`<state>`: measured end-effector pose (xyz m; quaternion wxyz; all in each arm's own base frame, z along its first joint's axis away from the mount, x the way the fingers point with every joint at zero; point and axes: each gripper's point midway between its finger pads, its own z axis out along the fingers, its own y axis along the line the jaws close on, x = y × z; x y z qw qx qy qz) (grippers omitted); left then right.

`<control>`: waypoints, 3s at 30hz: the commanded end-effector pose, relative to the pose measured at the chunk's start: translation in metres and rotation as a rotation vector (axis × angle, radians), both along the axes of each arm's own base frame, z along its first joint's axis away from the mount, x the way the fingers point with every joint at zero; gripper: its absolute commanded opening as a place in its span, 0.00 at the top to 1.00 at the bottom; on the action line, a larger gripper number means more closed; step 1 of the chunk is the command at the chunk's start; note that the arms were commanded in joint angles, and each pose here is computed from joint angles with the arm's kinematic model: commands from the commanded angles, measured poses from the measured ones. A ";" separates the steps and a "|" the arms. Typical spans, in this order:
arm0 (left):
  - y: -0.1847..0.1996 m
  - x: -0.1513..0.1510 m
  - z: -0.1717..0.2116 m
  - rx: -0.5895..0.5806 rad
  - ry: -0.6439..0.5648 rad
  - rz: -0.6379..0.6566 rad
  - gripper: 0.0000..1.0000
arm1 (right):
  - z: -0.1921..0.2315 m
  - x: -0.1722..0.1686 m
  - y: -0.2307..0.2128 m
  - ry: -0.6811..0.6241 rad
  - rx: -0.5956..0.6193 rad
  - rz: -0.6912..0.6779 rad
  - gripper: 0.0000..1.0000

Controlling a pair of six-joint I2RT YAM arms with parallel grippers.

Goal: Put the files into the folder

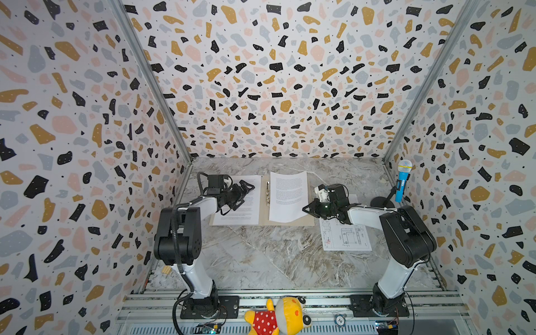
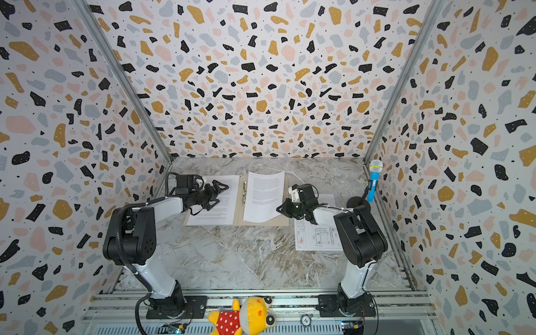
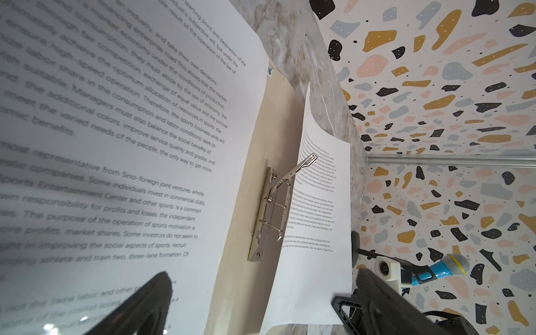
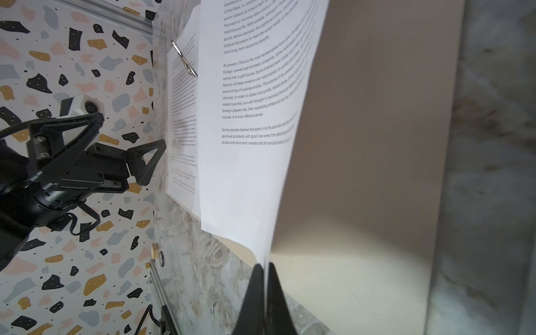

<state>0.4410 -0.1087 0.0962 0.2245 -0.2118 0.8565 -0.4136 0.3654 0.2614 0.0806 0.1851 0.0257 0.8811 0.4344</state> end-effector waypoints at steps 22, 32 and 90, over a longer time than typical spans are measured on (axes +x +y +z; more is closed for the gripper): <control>-0.014 -0.002 0.005 -0.016 -0.025 -0.026 0.00 | 0.006 0.000 0.004 -0.023 0.018 0.033 1.00; -0.016 -0.002 0.003 -0.022 -0.024 -0.033 0.00 | 0.003 -0.007 0.003 -0.019 0.016 0.031 1.00; -0.191 -0.037 0.059 0.160 -0.191 -0.093 0.00 | 0.026 -0.037 -0.196 -0.171 -0.469 -0.280 0.01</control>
